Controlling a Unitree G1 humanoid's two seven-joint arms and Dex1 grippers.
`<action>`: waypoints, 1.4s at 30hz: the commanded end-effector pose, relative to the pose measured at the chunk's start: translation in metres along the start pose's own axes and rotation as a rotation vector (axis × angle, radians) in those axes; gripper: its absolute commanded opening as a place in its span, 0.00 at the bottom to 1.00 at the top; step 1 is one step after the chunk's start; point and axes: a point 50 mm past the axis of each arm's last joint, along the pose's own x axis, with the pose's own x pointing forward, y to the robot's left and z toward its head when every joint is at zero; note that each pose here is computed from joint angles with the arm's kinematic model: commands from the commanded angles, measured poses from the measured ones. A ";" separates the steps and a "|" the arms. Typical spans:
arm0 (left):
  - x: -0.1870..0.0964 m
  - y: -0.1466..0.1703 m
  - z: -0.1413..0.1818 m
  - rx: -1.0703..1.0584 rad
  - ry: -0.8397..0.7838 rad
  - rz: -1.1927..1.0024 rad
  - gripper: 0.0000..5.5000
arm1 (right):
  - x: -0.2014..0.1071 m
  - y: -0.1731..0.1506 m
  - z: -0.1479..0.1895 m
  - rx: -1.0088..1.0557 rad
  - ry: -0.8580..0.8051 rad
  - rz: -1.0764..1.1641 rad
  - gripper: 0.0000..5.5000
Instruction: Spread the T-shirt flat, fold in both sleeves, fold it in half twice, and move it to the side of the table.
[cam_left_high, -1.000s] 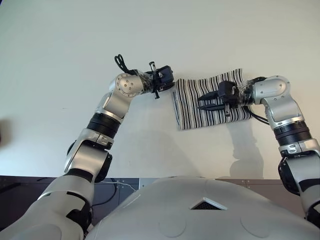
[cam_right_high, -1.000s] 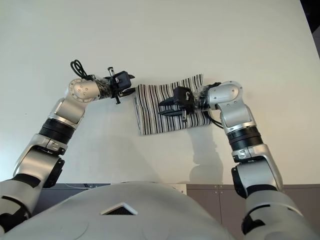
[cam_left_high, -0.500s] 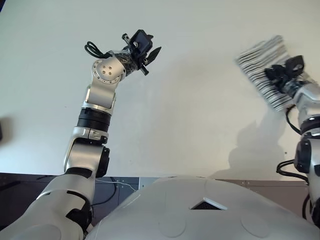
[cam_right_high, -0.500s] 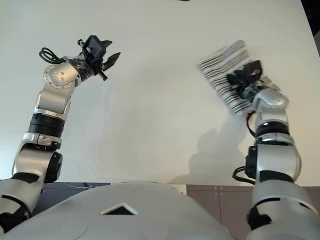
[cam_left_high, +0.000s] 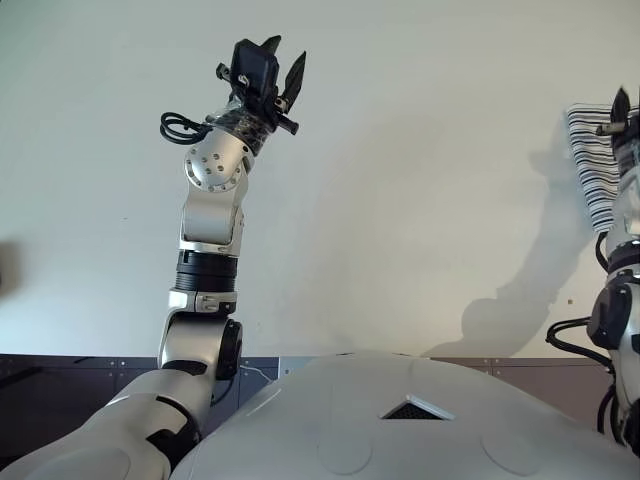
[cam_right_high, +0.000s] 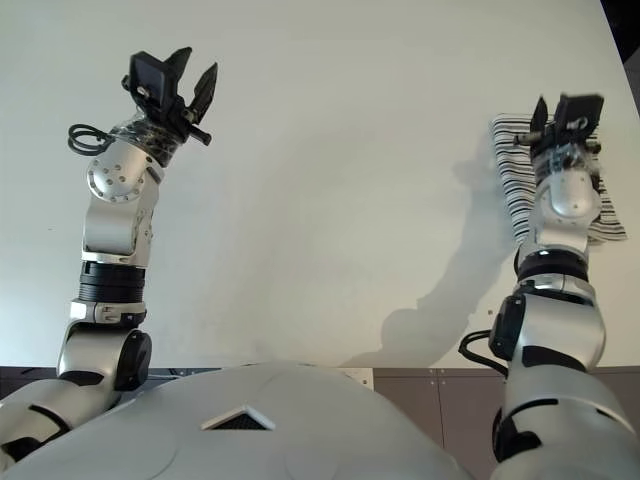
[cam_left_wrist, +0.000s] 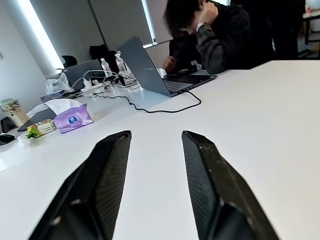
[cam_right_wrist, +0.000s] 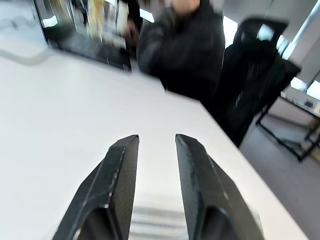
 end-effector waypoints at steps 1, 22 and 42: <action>-0.018 -0.010 0.003 -0.099 -0.065 0.151 0.34 | -0.010 0.085 0.044 0.254 -0.225 0.088 0.24; -0.022 -0.049 -0.034 -0.165 0.017 0.310 0.34 | -0.039 0.168 0.005 0.344 0.105 0.223 0.24; -0.009 -0.042 -0.046 -0.177 0.048 0.374 0.35 | -0.021 0.170 0.010 0.271 0.045 0.241 0.28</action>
